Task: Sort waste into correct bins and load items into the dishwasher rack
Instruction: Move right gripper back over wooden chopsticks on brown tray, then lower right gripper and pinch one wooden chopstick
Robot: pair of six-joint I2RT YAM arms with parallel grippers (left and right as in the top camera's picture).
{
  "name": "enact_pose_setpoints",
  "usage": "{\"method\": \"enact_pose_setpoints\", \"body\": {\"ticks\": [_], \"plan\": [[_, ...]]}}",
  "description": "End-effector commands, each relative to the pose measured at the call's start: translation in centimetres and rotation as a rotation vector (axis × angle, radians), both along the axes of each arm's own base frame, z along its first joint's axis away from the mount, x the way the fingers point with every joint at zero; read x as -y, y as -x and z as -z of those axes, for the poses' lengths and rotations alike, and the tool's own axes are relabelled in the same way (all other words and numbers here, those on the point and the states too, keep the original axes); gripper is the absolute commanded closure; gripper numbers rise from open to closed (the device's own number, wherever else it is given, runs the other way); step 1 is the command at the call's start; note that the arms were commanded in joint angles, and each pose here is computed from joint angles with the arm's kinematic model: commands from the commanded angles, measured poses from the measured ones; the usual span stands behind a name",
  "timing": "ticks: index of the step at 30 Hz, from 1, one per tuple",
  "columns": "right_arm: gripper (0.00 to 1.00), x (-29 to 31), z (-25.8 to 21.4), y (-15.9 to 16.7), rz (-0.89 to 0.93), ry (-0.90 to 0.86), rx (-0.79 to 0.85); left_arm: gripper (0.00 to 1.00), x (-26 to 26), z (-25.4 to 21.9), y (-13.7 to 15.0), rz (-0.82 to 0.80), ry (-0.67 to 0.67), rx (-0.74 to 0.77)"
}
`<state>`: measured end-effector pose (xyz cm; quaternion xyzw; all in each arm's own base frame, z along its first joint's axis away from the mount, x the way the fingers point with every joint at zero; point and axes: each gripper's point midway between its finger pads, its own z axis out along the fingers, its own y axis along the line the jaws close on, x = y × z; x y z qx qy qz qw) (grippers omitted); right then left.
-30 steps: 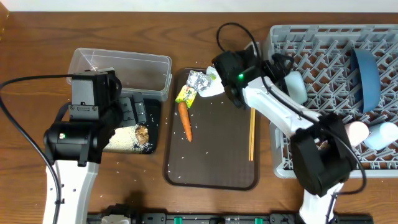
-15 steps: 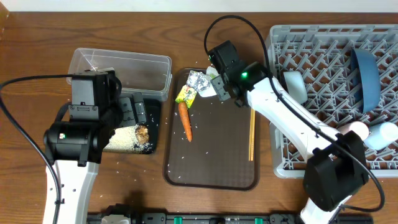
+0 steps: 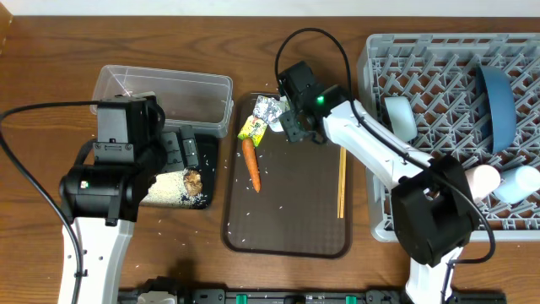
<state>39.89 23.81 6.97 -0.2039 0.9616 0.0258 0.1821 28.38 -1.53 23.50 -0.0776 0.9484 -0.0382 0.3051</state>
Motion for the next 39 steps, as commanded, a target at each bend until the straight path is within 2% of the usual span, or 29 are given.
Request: {"method": "enact_pose_setpoints", "body": {"ticks": [1,7,14,16,20,28,34,39], "plan": [[0.41,1.7,0.2,0.3,0.087,0.001,-0.053,0.02,-0.2,-0.6,-0.2,-0.003,-0.007,0.013],[0.44,6.6,1.7,5.2,0.295,0.108,-0.288,0.02,-0.2,-0.6,-0.2,-0.003,-0.007,0.013],[0.57,6.7,4.0,8.2,0.295,0.090,-0.406,0.02,-0.2,-0.6,-0.2,-0.003,-0.007,0.013],[0.65,6.6,4.7,8.6,0.295,0.091,-0.406,0.02,-0.2,-0.6,-0.2,-0.003,-0.007,0.013],[0.70,7.1,6.0,8.9,0.358,0.094,-0.397,0.02,-0.2,-0.5,-0.2,-0.003,-0.007,0.013],[0.69,7.7,7.0,7.5,0.365,0.092,-0.327,0.02,-0.2,-0.6,-0.2,-0.003,-0.007,0.013],[0.72,6.6,6.1,7.5,0.213,0.066,-0.325,0.02,-0.2,-0.6,-0.2,-0.003,-0.007,0.013],[0.70,7.8,4.7,7.3,0.290,0.081,-0.295,0.02,-0.2,-0.6,-0.2,-0.003,-0.007,0.013]]}}
